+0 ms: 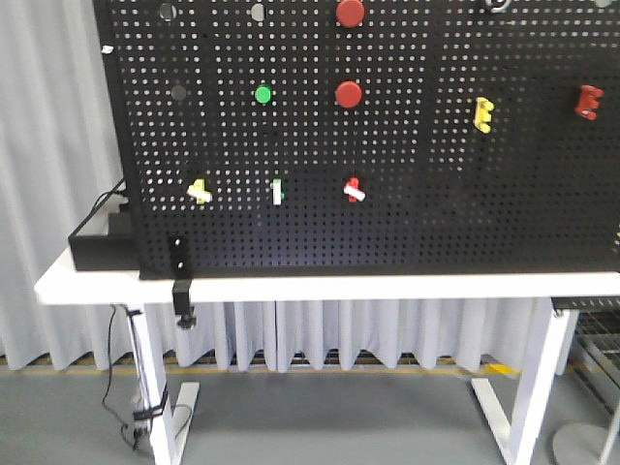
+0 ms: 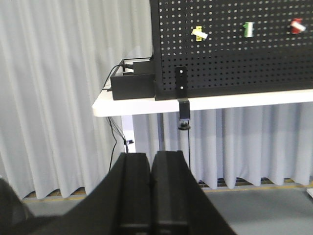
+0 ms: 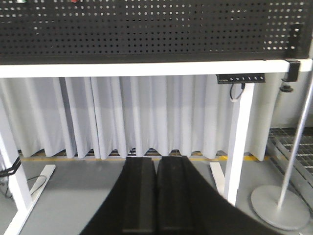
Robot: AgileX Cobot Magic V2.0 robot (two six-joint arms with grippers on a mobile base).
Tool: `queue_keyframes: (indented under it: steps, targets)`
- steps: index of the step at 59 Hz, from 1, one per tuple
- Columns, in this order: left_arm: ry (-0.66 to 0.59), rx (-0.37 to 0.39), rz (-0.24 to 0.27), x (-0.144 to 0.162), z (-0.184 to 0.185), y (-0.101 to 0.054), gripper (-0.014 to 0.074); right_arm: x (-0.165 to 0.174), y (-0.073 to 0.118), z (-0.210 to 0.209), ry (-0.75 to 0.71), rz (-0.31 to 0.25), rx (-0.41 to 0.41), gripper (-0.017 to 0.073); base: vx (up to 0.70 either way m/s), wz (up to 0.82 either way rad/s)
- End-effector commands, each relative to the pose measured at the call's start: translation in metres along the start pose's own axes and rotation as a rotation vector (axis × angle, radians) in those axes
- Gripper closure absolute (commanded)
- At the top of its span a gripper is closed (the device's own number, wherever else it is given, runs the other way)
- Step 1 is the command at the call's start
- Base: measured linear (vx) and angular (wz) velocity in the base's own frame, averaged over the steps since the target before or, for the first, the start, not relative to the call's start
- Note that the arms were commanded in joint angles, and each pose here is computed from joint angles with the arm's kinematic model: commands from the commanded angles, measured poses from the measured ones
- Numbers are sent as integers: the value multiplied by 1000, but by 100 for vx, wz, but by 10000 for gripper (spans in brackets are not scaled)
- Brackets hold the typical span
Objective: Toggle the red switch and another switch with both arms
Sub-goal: 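Drive the base forward up to the black pegboard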
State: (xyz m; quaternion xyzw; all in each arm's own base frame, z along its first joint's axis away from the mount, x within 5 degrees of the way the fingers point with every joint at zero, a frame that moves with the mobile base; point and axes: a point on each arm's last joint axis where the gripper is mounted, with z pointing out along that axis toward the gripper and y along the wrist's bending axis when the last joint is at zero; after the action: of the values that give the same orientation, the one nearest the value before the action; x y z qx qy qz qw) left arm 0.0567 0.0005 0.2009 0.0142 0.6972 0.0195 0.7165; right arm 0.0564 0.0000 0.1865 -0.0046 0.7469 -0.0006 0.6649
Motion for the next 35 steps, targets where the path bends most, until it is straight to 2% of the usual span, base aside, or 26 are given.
queue_keyframes:
  steps: [1,35]
  targets:
    - [-68,-1,-10,-1,0,0,592,-6,0,-1,-89,-3,3,566,39,1]
    - [-68,-1,-10,-1,0,0,592,-6,0,-1,-89,-3,3,566,35,0]
